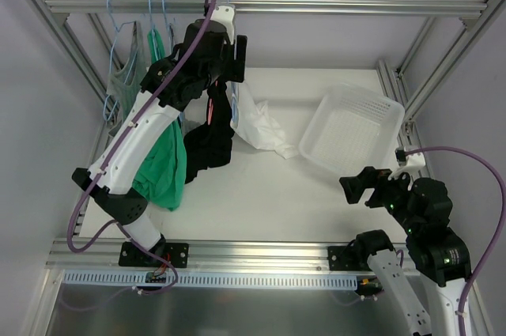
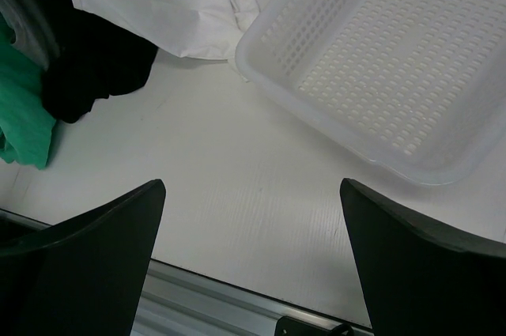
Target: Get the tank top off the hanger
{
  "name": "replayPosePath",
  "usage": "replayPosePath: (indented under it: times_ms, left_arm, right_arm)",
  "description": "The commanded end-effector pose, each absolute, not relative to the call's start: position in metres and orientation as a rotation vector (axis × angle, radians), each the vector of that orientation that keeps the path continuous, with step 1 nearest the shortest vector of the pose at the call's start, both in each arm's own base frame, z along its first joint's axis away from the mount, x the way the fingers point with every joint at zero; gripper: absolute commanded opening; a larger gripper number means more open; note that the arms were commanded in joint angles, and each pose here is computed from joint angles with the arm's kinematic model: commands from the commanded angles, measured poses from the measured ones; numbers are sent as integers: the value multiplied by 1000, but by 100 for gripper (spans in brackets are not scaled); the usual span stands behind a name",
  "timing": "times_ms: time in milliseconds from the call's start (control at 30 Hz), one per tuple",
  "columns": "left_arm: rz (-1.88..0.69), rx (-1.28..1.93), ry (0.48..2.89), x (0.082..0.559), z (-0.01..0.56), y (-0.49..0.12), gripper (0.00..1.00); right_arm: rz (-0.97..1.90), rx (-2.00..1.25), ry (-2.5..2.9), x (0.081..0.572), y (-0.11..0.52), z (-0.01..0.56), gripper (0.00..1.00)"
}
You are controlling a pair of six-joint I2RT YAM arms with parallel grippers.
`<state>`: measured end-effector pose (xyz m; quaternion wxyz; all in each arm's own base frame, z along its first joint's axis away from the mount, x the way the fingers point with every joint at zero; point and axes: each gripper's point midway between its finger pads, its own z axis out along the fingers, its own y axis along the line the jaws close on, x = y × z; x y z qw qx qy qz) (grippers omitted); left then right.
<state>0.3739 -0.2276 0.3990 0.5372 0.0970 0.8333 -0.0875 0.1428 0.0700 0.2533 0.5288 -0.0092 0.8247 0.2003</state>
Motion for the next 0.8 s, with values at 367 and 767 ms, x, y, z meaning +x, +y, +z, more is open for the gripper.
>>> replayPosePath:
  times_ms: [367, 767]
  left_arm:
    - [-178, 190, 1936, 395, 405, -235, 38]
    - [-235, 107, 1879, 391, 433, -231, 0]
  right_arm:
    - [549, -54, 1941, 135, 79, 255, 99]
    - [561, -40, 1954, 136, 81, 252, 99]
